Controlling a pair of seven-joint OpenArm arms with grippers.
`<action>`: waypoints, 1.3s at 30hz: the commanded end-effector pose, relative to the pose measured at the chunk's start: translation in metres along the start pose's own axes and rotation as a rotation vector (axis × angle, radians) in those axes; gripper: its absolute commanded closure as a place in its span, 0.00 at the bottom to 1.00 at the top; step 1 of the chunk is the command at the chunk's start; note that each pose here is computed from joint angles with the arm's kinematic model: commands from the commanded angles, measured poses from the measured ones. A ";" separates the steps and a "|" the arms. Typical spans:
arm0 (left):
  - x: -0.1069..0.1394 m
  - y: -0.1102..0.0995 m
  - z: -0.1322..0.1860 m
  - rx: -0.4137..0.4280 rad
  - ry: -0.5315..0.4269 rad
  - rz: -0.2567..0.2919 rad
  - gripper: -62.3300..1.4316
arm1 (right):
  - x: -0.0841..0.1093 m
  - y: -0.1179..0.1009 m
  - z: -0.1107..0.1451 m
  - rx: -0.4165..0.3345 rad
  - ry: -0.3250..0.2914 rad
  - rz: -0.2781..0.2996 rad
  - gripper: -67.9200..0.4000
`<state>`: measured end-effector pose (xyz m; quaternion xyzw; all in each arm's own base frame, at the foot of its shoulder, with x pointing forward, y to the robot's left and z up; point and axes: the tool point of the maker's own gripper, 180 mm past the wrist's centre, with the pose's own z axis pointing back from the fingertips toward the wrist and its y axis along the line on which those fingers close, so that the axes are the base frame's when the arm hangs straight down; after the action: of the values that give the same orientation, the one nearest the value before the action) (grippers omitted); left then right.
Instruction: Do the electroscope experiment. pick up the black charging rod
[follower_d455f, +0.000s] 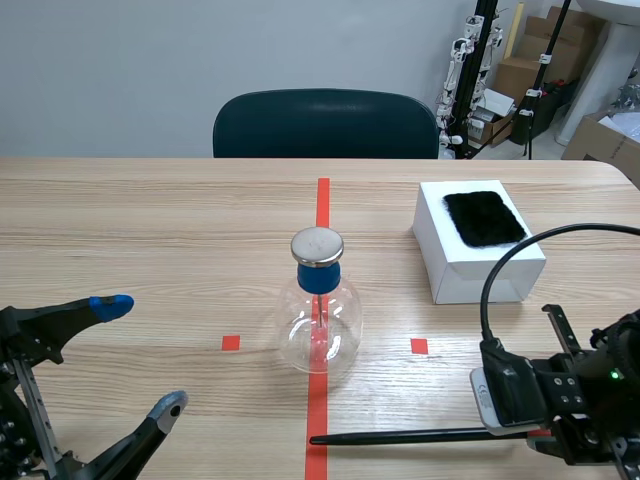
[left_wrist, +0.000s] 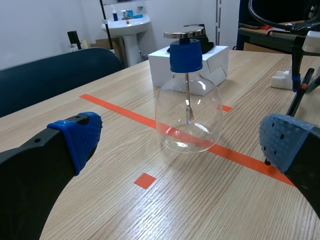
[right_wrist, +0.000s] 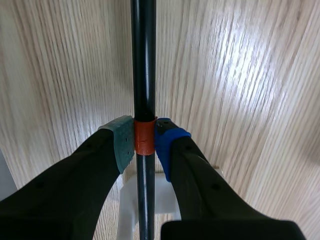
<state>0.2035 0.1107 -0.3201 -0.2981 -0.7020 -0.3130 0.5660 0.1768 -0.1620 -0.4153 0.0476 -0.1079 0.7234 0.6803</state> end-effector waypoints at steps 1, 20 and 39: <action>0.005 0.002 -0.001 0.005 -0.024 -0.006 0.00 | 0.000 -0.012 0.011 -0.033 -0.005 0.022 0.99; 0.005 0.002 -0.001 0.005 -0.023 -0.006 0.00 | 0.008 -0.032 0.056 -0.112 -0.099 0.098 0.98; 0.005 0.002 -0.001 0.005 -0.023 -0.006 0.00 | 0.005 -0.044 0.103 -0.414 -0.107 0.117 0.99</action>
<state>0.2035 0.1107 -0.3201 -0.2981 -0.7020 -0.3130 0.5660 0.2112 -0.1844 -0.3160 -0.0630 -0.2831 0.7176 0.6332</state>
